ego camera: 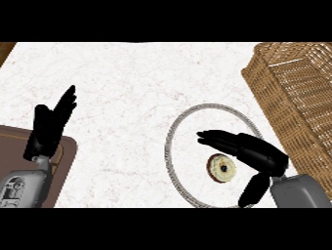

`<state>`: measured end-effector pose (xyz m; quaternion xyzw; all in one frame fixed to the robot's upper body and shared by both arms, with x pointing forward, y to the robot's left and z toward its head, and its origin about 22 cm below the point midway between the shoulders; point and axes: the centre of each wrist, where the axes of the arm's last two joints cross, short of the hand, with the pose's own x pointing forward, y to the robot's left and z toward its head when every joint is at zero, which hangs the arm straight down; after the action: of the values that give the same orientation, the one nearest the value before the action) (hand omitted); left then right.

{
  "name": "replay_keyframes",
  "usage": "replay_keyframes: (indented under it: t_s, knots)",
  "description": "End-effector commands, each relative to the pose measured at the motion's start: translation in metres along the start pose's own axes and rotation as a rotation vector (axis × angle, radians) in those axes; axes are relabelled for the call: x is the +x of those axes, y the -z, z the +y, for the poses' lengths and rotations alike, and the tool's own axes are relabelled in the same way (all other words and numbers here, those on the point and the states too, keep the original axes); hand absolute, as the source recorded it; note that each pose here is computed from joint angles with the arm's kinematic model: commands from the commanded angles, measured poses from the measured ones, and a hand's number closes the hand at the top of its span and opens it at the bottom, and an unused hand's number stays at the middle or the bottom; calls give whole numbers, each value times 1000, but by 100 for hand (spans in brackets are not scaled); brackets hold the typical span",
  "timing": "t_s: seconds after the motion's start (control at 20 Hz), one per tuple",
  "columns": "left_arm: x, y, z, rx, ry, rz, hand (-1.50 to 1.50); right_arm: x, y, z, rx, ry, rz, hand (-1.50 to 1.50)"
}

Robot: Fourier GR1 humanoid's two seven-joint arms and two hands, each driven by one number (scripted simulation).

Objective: Pick the cupcake from the placemat and place it in the basket

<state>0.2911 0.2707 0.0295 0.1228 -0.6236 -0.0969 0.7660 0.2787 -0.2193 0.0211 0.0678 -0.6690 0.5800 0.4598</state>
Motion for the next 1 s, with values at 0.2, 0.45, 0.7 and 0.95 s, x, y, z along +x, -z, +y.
replay_keyframes:
  t_s: [0.2, 0.45, 0.7, 0.95]
  knots:
    - [-17, -1, 5, -5, -8, -10, 0, -18, 9, 23, 42, -51, -24, 150]
    - [-4, 6, 16, 5, -12, -10, 0, -13, 27, 18, -20, -186, -78, 150]
    - [-2, 5, 8, 9, -12, 3, 0, 1, 33, 24, -67, -333, 309, 150]
    - [0, 4, 6, -1, 1, 7, 0, 9, 38, 16, -71, -505, 713, 150]
